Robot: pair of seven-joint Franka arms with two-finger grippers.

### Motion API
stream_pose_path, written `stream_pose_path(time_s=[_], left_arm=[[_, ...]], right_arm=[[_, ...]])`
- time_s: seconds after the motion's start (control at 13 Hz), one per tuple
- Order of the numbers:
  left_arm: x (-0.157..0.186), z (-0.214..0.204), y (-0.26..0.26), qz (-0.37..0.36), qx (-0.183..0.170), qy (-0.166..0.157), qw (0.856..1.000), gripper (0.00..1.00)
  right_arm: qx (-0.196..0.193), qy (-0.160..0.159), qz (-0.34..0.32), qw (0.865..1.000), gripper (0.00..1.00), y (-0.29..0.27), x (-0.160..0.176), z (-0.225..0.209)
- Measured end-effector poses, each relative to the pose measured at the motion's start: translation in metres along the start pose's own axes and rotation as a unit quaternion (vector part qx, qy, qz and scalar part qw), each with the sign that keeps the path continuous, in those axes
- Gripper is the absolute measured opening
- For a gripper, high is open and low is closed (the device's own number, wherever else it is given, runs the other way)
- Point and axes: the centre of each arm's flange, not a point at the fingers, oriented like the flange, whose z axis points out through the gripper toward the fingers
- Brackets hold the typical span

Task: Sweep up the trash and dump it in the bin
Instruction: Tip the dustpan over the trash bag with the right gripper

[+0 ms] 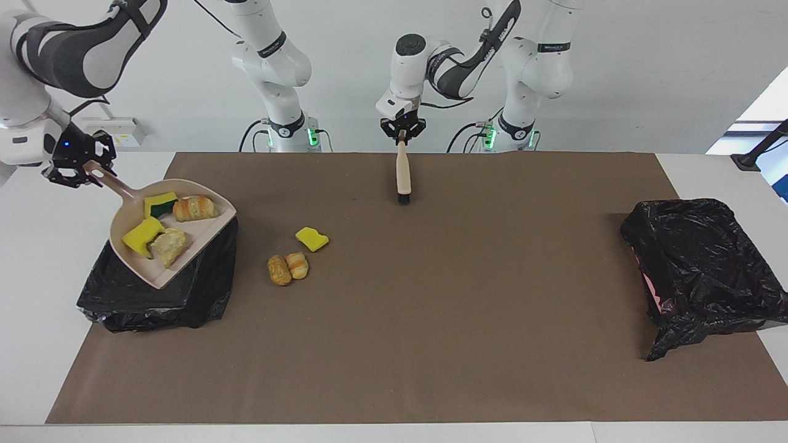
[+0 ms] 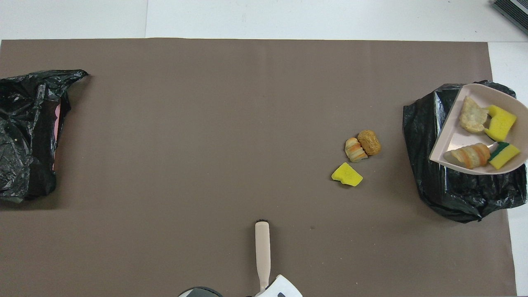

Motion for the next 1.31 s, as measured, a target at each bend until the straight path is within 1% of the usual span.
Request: stream_pose_path(time_s=[0.15, 0.23, 0.39, 0.46, 0.54, 0.62, 0.69, 0.85, 1.0, 1.08, 1.16, 1.23, 1.31], left_arm=[[0.004, 0.001, -0.002, -0.01, -0.002, -0.006, 1.0, 0.26], [0.005, 0.002, -0.004, -0.01, -0.002, -0.007, 1.0, 0.26], [0.006, 0.002, -0.005, -0.01, -0.001, -0.008, 1.0, 0.26], [0.006, 0.002, -0.005, -0.011, -0.001, -0.008, 1.0, 0.26], [0.008, 0.002, -0.006, -0.014, -0.002, -0.008, 1.0, 0.29], [0.011, 0.002, -0.007, -0.016, -0.001, -0.008, 1.0, 0.3], [0.013, 0.002, -0.009, -0.017, 0.0, -0.009, 1.0, 0.41], [0.023, 0.002, -0.015, -0.015, 0.003, -0.012, 1.0, 0.67], [0.039, 0.0, -0.023, -0.014, 0.001, -0.012, 1.0, 0.93], [0.049, -0.004, -0.027, -0.011, -0.003, -0.01, 1.0, 1.0], [0.063, -0.011, -0.032, 0.0, -0.005, -0.005, 1.0, 1.0], [0.081, -0.021, -0.039, 0.016, 0.002, 0.002, 1.0, 1.0], [0.102, -0.035, -0.046, 0.025, 0.01, 0.011, 1.0, 1.0]], right_arm=[[-0.025, -0.047, -0.039, 0.998, 0.33, 0.02, -0.023, 0.01], [-0.042, -0.063, -0.065, 0.995, 0.33, 0.026, -0.026, 0.009], [-0.074, -0.077, -0.12, 0.987, 0.33, 0.034, -0.023, 0.002], [-0.084, -0.087, -0.155, 0.98, 0.33, 0.036, -0.023, -0.001], [-0.092, -0.101, -0.194, 0.971, 0.33, 0.039, -0.023, -0.004], [-0.101, -0.12, -0.236, 0.959, 0.33, 0.042, -0.021, -0.005], [-0.11, -0.139, -0.265, 0.948, 0.33, 0.045, -0.018, -0.004], [-0.124, -0.165, -0.295, 0.933, 0.33, 0.049, -0.009, 0.002], [-0.128, -0.206, -0.338, 0.91, 0.33, 0.05, 0.005, 0.004], [-0.131, -0.221, -0.358, 0.897, 0.33, 0.05, 0.015, 0.001], [-0.138, -0.233, -0.385, 0.882, 0.33, 0.051, 0.025, -0.003], [-0.145, -0.242, -0.41, 0.867, 0.33, 0.051, 0.033, -0.006], [-0.148, -0.249, -0.425, 0.857, 0.33, 0.051, 0.038, -0.008]])
